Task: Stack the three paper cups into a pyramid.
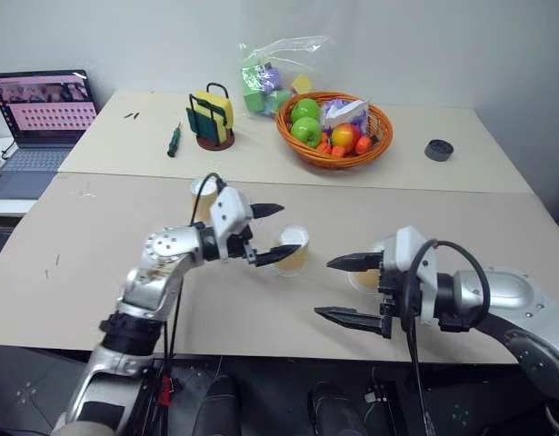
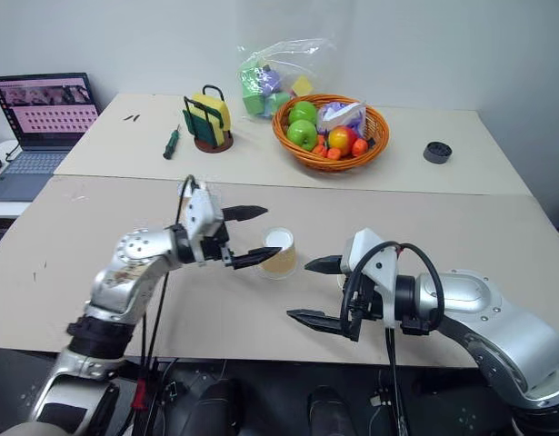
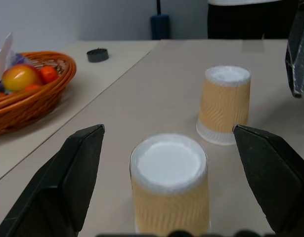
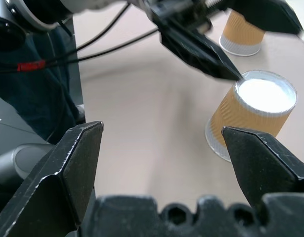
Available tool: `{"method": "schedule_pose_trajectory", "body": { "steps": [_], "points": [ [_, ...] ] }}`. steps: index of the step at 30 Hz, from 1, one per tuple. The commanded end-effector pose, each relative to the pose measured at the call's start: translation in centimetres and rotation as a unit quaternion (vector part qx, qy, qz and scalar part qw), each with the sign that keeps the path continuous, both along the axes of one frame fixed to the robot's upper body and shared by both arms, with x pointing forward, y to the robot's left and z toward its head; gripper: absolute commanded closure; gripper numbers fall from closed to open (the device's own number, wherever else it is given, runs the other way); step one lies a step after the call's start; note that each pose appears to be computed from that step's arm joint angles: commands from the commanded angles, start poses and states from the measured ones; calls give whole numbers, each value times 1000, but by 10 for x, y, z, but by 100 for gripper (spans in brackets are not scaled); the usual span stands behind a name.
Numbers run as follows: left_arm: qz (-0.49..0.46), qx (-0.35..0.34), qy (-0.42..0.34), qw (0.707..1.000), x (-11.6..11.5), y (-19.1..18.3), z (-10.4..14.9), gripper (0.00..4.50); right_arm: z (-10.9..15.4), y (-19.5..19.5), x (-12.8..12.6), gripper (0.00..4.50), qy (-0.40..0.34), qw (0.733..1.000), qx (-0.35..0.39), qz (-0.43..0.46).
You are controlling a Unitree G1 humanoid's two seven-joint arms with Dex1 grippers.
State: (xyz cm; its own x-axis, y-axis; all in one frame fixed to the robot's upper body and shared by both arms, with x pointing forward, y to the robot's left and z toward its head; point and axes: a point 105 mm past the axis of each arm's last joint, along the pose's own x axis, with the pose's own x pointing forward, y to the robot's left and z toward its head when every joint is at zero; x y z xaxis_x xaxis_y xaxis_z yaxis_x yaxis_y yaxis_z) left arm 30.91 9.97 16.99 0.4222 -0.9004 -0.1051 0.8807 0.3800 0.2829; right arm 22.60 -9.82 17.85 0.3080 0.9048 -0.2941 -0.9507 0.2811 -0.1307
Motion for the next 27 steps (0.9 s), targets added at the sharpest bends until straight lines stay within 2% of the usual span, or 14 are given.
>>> {"method": "schedule_pose_trajectory", "body": {
  "steps": [1, 3, 6, 8, 11, 16, 21, 27],
  "points": [
    [85, -52, 12, 995, -9, 26, 13, 7, 5, 2, 3, 0, -22, 1000, 5, 16],
    [186, -83, 16, 979, 0, 45, 9, 7, 3, 2, 5, 0, -21, 1000, 3, 17],
    [381, -98, -4, 920, 22, 83, -7, 7, 4, 3, 6, 0, -22, 1000, 4, 22],
    [444, -105, -22, 889, 25, 91, -14, 7, 4, 4, 7, 0, -24, 999, 4, 23],
    [488, -109, -12, 866, 30, 92, -31, 7, 4, 5, 8, 0, -24, 999, 1, 23],
    [486, -113, -5, 867, 56, 86, -38, 7, 5, 7, 9, 0, -28, 999, 0, 22],
    [447, -104, -9, 888, 88, 75, -34, 7, 7, 6, 10, 0, -31, 999, 0, 18],
    [418, -113, -13, 901, 122, 66, -16, 7, 8, 4, 10, 0, -36, 999, -5, 15]
  ]
}}
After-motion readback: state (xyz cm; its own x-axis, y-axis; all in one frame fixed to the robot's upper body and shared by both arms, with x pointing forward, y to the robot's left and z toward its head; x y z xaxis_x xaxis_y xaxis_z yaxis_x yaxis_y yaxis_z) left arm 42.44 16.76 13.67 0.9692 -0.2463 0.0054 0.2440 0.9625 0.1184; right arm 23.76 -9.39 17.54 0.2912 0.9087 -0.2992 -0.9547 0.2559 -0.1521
